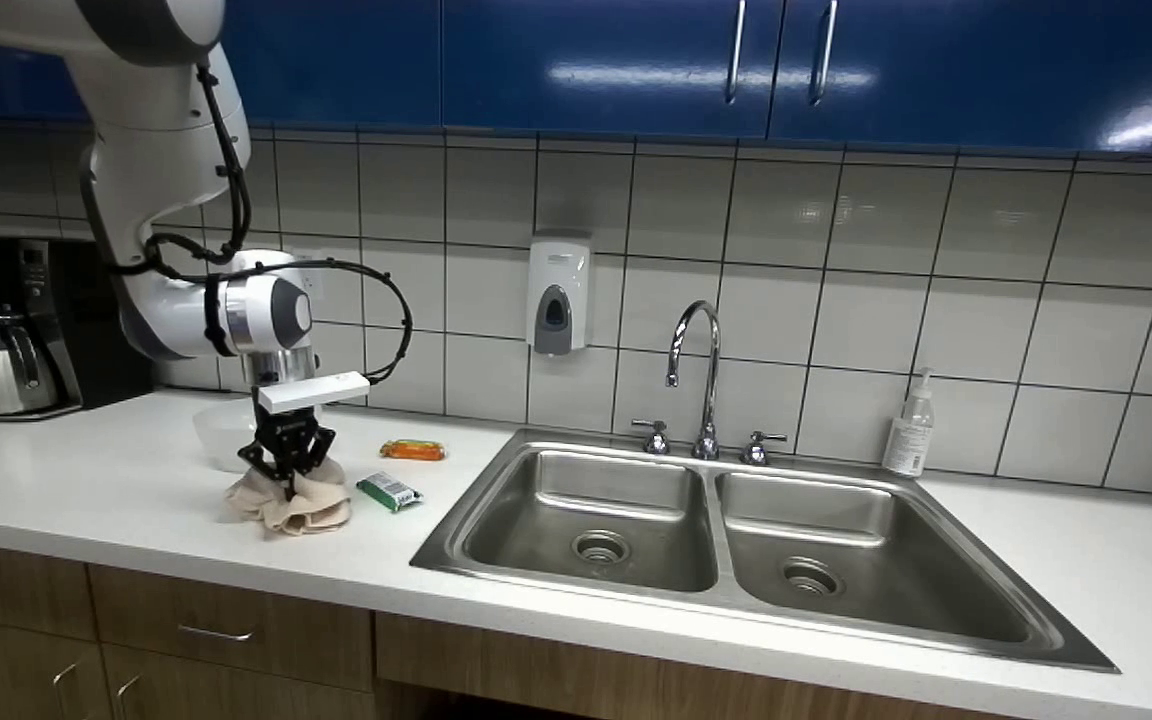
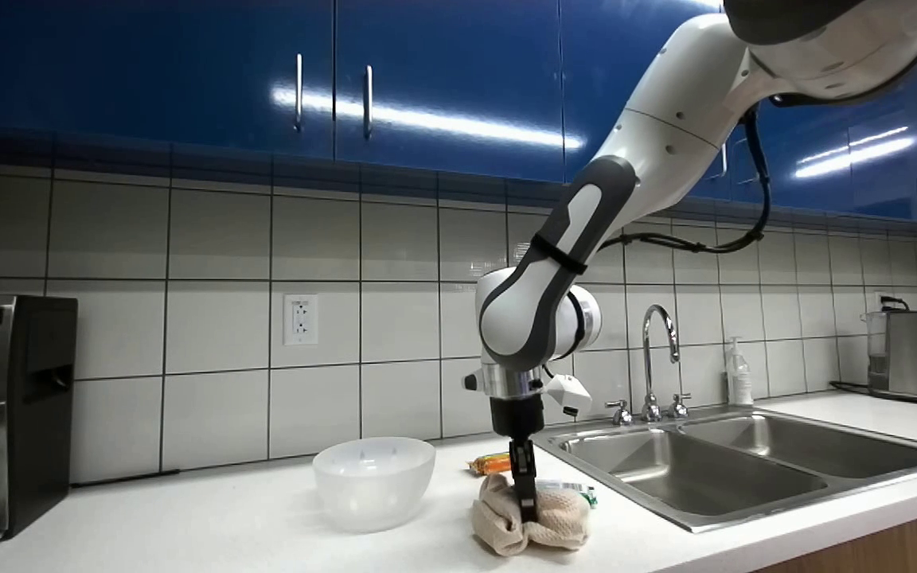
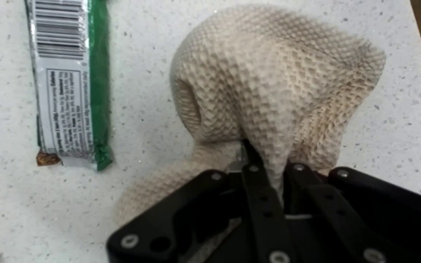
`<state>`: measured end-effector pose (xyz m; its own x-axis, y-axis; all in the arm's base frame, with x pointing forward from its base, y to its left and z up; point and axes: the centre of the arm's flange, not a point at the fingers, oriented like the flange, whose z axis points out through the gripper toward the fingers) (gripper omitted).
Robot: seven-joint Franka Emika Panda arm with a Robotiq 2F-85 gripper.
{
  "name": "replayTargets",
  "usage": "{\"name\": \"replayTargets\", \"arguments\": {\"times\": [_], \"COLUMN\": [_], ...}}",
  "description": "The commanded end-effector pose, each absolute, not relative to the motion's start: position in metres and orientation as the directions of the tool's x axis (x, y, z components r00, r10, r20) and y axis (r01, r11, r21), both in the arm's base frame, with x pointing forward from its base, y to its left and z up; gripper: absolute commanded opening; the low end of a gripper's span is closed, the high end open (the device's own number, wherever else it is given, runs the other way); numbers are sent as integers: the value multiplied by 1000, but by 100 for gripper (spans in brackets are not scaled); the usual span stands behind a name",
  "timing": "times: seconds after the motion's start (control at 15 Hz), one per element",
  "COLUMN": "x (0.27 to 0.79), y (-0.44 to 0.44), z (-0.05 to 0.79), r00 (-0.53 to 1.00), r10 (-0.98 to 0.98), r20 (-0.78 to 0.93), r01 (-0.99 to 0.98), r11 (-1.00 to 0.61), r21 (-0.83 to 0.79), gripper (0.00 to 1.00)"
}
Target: Put the towel in the clear bowl.
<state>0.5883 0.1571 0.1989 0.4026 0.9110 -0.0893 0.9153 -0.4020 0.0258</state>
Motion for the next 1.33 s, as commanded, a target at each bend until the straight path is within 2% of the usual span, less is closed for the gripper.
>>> {"name": "replayTargets", "arguments": {"times": [0.0,1.27], "x": [561,532], "y": [146,167], "z": [233,345], "r00": [404,356], "r10": [912,934], "r20": [-68,26], "r01": [914,905], "r11": [-401,-352], "r21": [57,241], "gripper": [2,2]}}
